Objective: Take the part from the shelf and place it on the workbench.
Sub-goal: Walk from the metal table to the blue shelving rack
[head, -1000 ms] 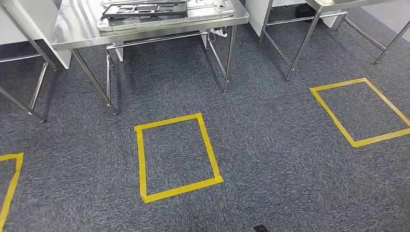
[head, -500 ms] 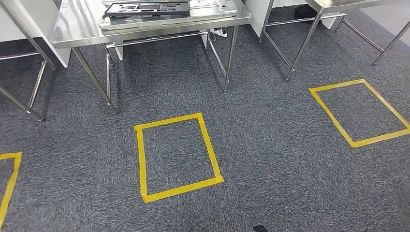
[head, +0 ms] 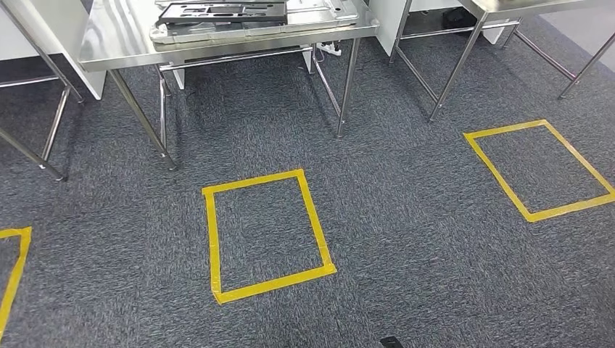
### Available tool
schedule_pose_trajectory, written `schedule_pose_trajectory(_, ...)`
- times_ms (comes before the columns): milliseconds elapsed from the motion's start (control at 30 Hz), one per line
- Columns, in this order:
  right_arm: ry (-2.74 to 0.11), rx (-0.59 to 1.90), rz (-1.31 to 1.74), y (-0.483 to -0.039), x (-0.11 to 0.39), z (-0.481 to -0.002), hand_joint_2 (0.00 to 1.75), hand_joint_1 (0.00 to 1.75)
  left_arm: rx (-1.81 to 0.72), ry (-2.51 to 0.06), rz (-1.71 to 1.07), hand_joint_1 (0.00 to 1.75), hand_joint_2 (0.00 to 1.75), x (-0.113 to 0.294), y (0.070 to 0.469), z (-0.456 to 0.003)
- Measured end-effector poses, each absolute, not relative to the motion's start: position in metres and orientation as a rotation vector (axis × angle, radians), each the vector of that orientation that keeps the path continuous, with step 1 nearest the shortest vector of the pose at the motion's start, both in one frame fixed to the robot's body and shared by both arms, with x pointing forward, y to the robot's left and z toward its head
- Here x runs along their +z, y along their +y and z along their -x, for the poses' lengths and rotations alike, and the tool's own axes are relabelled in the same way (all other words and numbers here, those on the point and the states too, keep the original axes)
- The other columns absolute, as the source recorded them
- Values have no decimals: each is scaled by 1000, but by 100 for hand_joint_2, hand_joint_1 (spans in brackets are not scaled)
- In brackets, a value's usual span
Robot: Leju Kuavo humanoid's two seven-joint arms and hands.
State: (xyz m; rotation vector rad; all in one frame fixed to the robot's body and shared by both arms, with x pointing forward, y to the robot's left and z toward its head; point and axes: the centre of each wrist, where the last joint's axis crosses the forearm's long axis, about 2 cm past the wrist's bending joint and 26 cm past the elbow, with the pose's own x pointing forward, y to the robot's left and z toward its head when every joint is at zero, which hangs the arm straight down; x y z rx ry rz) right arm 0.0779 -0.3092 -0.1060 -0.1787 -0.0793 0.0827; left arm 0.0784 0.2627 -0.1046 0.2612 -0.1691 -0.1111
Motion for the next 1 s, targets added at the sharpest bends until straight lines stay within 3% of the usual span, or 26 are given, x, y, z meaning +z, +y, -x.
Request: schedule_pose_trajectory(1000, -87, 65, 181, -312, -106, -79, 0, 0, -108, -170, -249, 0, 0, -104, 254, -77)
